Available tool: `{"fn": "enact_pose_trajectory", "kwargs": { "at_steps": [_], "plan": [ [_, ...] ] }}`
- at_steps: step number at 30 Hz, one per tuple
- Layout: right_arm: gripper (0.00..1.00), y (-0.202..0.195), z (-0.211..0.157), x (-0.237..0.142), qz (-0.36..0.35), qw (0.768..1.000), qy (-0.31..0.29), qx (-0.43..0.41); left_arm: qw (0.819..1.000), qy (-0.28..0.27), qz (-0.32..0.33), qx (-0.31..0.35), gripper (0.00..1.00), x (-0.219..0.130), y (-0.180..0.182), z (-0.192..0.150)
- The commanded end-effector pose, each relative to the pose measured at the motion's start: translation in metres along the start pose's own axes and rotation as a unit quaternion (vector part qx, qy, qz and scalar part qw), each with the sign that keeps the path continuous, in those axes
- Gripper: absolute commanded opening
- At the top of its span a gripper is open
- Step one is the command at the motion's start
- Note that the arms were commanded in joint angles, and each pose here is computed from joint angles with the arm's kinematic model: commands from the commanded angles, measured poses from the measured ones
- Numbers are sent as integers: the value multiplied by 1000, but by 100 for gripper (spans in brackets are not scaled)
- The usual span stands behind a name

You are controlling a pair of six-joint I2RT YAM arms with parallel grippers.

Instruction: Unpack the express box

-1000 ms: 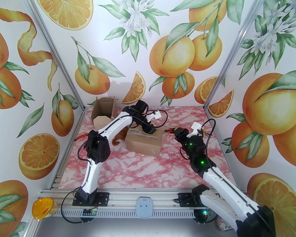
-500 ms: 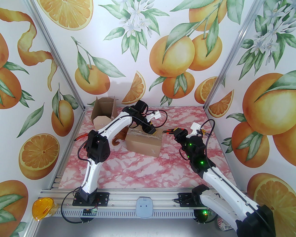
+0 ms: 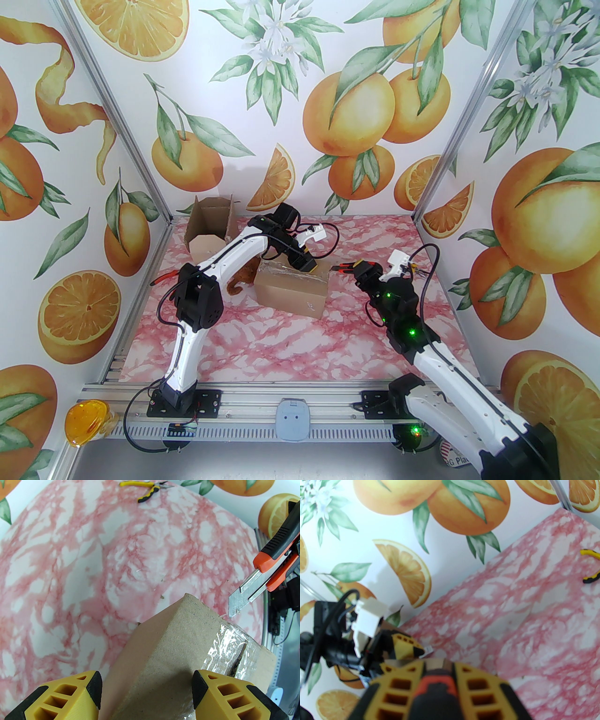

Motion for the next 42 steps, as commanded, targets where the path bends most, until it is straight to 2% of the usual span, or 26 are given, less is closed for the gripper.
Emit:
{"fn": "enact_pose_trajectory", "kwargs": {
  "at_steps": [1,13,22,27,34,42],
  "plan": [
    [0,1,-4,1,13,1000,10,8,999,38,6,-23,66,16,9,-19],
    [0,0,-10,3,17,999,29,19,999,41,6,-29,66,19,11,-21],
    [0,-5,-22,3,14,996,68,63,998,50,1,-45,63,26,12,-33],
    [0,-9,-24,8,4,995,73,67,998,46,-7,-39,63,19,6,-36],
    [0,-2,-17,34,35,993,86,72,997,62,-26,-43,63,16,-3,-49],
    [0,9,-17,47,74,989,98,79,995,79,-16,-60,64,9,-11,-62]
  ]
}}
Point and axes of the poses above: each hand's point on the last joint's axis, 136 mm out from that joint toward the fingers, its own x axis out along the fingers, its own y axis along the line the jaws close on, z = x × y, the point moved 9 cm from there along -x, back along the fingers, and after that the axes turned 4 degrees about -x, right-handed, at the moved point
